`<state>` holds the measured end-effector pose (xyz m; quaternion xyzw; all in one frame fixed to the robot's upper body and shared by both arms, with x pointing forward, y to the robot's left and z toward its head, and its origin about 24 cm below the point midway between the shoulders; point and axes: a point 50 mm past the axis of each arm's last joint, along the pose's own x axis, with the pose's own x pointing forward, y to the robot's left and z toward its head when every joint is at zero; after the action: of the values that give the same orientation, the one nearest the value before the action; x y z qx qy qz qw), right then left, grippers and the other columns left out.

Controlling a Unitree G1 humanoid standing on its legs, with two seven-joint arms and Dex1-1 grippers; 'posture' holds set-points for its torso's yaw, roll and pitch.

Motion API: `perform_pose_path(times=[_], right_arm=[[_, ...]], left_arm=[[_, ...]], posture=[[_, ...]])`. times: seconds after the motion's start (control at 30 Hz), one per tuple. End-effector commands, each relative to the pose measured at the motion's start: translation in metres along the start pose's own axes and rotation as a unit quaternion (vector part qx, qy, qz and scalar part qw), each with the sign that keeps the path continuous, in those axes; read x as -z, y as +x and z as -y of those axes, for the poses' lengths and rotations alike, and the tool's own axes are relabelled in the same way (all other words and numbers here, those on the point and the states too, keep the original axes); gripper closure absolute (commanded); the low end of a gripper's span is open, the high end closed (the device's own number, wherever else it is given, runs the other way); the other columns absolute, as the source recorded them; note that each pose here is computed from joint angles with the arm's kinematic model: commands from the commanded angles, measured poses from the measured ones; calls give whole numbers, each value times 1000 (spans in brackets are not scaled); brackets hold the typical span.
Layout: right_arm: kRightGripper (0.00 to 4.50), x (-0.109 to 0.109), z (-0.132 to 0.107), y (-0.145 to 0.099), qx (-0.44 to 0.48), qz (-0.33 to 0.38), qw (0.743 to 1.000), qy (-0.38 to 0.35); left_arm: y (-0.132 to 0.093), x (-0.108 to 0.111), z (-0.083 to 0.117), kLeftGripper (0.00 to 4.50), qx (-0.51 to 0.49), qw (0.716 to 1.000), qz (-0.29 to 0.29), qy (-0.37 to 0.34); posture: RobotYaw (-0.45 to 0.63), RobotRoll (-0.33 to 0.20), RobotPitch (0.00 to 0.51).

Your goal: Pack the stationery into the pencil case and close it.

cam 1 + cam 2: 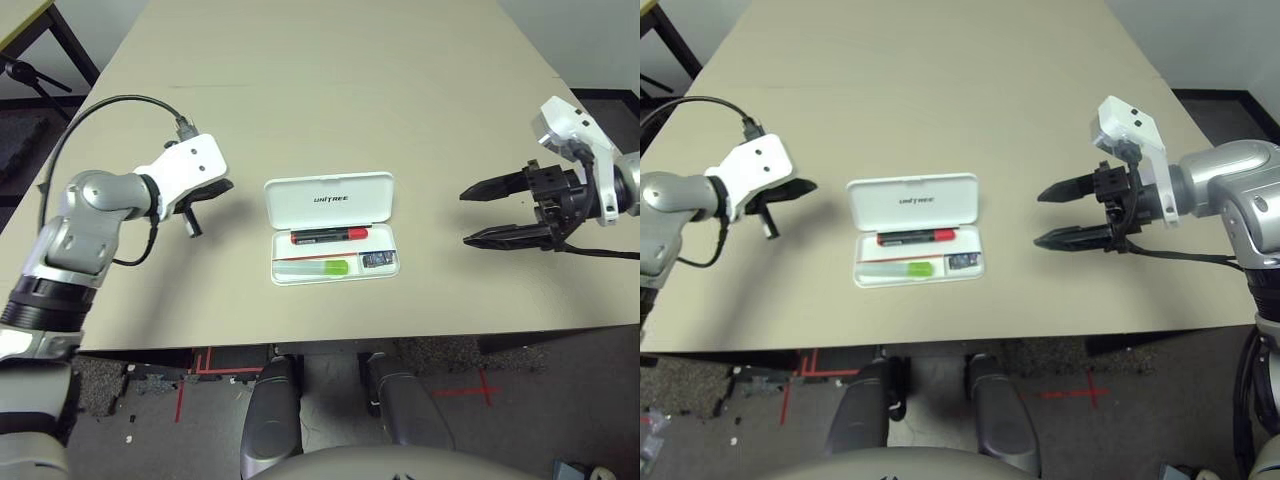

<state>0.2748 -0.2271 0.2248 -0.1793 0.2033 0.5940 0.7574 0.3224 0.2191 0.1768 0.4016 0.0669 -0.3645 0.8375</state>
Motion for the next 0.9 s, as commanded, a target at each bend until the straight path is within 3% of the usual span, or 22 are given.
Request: perform_pose_path(times=[0.03,0.33,0.63,0.9], right_arm=[[0,-3,-2,2,-6,-1,1000,-9],[0,-1,-1,5,-4,-4,1000,-8],[0,1,0,6,0,-9,1000,-9],[0,3,1,8,5,-15,1000,-11]], left_arm=[[7,-4,5,4482,3,999,29,-17],[11,-29,18,4482,56,991,118,-34],[9,-39,47,4482,153,980,127,-15],[23,-44,79,4482,194,973,124,-10]], posture=[[-76,0,168],[-80,0,169],[-79,0,167],[-84,0,160]])
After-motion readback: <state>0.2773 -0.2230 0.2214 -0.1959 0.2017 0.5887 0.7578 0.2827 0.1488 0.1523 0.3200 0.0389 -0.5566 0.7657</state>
